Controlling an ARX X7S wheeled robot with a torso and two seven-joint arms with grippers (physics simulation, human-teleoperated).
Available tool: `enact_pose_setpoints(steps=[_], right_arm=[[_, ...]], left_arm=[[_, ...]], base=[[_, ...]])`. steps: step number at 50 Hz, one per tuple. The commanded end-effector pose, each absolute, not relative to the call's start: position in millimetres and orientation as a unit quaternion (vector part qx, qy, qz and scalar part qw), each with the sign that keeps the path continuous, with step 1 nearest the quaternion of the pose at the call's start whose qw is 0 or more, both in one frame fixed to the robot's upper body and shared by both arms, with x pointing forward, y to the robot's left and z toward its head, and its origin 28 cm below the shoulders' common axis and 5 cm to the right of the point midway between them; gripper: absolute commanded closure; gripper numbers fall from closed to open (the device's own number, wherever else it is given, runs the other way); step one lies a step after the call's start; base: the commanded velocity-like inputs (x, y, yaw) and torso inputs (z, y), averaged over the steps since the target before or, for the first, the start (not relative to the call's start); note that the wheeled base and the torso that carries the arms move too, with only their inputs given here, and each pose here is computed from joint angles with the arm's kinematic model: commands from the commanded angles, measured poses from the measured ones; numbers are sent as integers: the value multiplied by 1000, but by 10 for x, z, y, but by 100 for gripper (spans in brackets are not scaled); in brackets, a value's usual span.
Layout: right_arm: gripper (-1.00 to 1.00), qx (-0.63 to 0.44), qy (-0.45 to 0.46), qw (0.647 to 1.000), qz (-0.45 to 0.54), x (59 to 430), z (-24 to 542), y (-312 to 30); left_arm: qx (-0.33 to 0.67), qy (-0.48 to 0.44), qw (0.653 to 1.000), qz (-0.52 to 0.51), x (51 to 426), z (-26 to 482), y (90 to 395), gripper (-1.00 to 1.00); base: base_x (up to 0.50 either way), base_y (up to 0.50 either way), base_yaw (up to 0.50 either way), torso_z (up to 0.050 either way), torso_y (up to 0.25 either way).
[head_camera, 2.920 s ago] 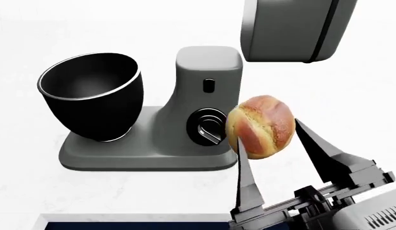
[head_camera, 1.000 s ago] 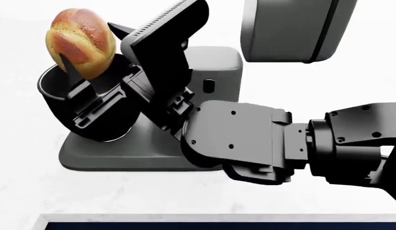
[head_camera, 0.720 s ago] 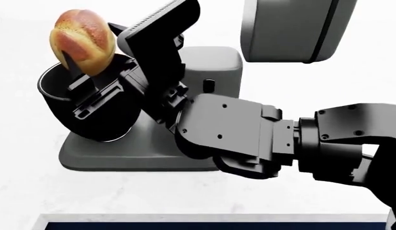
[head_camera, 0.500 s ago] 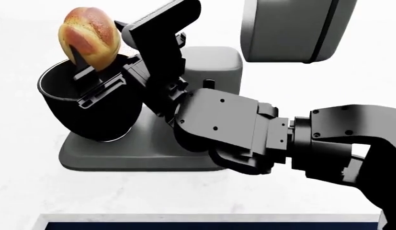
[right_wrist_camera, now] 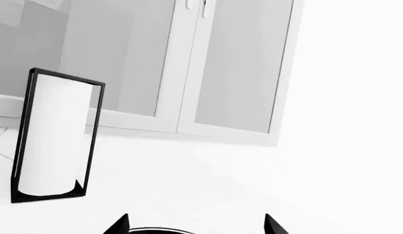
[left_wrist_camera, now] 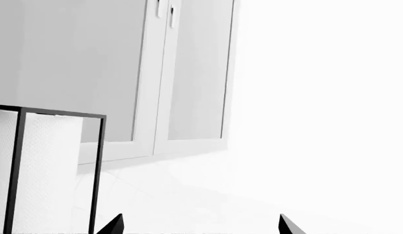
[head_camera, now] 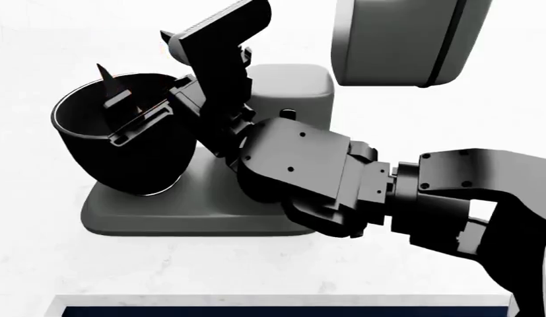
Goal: Place the bread in the stand mixer bowl.
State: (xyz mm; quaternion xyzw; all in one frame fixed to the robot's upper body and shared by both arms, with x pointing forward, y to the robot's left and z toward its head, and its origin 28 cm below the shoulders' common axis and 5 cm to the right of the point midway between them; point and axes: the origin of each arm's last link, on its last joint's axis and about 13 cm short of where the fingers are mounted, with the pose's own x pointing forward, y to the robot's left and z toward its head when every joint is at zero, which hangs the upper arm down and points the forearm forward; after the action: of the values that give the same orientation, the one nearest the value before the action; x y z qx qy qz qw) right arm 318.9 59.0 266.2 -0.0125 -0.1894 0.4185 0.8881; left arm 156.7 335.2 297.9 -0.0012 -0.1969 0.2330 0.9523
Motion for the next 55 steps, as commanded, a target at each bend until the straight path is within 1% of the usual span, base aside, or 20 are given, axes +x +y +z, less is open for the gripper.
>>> enact_pose_setpoints(steps=[1, 7, 15, 23, 28, 34, 39, 43, 45, 50, 55], right_arm=[[-100, -11, -188, 886, 425, 3183, 2666, 582], [-100, -11, -190, 884, 427, 3130, 2656, 576], [-100, 0, -222, 874, 432, 2810, 2711, 425], [-100, -12, -269, 867, 419, 2524, 2781, 254], [-100, -8, -295, 865, 407, 2281, 2804, 92], [-100, -15, -316, 872, 373, 2076, 2819, -105], [-100, -22, -326, 879, 347, 1985, 2806, -230], [-100, -33, -335, 895, 292, 1868, 2797, -432], [-100, -39, -341, 897, 280, 1806, 2810, -483], [-100, -72, -365, 905, 206, 1577, 2863, -692], [-100, -86, -382, 906, 160, 1440, 2923, -824]], left_arm=[[-2, -174, 959, 224, 1570, 2901, 3324, -100], [-1, -174, 959, 224, 1565, 2894, 3324, -100], [-2, -174, 959, 221, 1549, 2872, 3323, -100], [-2, -176, 960, 219, 1540, 2880, 3315, -100], [-1, -180, 959, 217, 1508, 2893, 3299, -100], [-1, -181, 960, 215, 1495, 2892, 3281, -100], [2, -181, 960, 212, 1494, 2889, 3265, -100], [3, -178, 961, 212, 1510, 2858, 3265, -100], [3, -178, 961, 211, 1510, 2854, 3266, -100], [3, -180, 962, 207, 1489, 2861, 3246, -100], [4, -183, 962, 202, 1469, 2861, 3229, -100]], base=[[0, 0, 0, 0, 0], [0, 0, 0, -3, 0], [0, 0, 0, -3, 0], [0, 0, 0, -5, 0], [0, 0, 0, -4, 0], [0, 0, 0, -3, 0], [0, 0, 0, -6, 0], [0, 0, 0, -3, 0], [0, 0, 0, -5, 0], [0, 0, 0, -8, 0], [0, 0, 0, -6, 0]])
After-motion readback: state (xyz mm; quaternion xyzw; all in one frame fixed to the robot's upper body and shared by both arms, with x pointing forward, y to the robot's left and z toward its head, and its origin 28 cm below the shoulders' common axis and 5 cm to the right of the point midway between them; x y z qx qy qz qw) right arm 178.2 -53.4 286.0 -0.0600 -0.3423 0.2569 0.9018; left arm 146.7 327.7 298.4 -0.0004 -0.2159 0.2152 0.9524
